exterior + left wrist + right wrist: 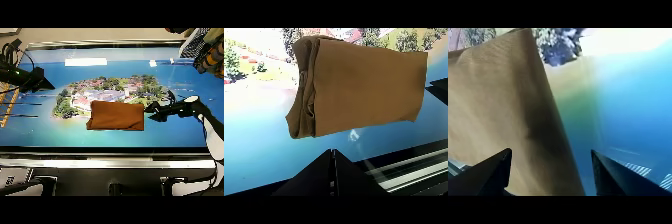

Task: Fold the clothes and pants, and hang the long-sleeved shirts on hangers.

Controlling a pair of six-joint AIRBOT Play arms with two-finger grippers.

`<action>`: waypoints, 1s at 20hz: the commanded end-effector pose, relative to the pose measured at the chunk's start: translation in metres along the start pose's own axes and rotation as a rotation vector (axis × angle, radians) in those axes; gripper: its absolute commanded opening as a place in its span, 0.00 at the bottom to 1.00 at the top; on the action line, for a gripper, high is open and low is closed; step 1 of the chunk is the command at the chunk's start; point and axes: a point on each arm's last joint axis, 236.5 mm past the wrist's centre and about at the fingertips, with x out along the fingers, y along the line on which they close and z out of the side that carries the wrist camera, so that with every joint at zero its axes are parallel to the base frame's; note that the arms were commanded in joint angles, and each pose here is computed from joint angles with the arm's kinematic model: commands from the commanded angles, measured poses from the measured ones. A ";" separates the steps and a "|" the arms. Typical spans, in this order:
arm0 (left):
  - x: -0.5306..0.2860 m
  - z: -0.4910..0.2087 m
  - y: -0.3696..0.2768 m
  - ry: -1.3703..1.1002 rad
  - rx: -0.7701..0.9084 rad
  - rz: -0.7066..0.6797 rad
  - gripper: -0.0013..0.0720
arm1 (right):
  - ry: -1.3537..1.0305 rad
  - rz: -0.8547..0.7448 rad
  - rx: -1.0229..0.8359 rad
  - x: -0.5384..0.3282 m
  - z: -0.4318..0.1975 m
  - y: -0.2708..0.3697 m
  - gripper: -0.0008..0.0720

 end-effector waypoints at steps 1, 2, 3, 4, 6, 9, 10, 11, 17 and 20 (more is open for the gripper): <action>0.000 0.005 0.000 -0.020 0.006 -0.002 0.04 | 0.025 0.001 -0.018 0.019 -0.007 0.005 0.75; 0.000 0.007 0.000 -0.027 0.006 -0.003 0.04 | 0.030 -0.007 -0.031 0.025 -0.010 0.009 0.75; 0.000 0.008 0.000 -0.031 0.006 -0.003 0.04 | 0.036 -0.028 -0.037 0.032 -0.013 0.010 0.75; 0.000 0.009 0.000 -0.034 0.006 -0.004 0.04 | 0.046 -0.050 -0.038 0.037 -0.017 0.010 0.71; 0.000 0.009 0.000 -0.036 0.010 -0.004 0.04 | 0.057 -0.074 -0.037 0.043 -0.022 0.011 0.45; 0.000 0.009 0.000 -0.036 0.026 -0.004 0.04 | 0.047 -0.011 -0.027 0.038 -0.017 0.031 0.09; 0.000 0.009 0.000 -0.036 0.032 -0.004 0.04 | 0.041 0.009 -0.041 0.032 -0.011 0.042 0.06; 0.000 0.009 0.000 -0.036 0.032 -0.004 0.04 | 0.021 0.021 -0.037 0.024 -0.001 0.054 0.06; 0.000 0.011 0.000 -0.043 0.052 -0.003 0.04 | -0.218 0.055 0.001 -0.063 0.082 0.106 0.05; 0.000 0.011 0.000 -0.044 0.062 -0.002 0.04 | -0.328 0.078 0.028 -0.109 0.112 0.107 0.05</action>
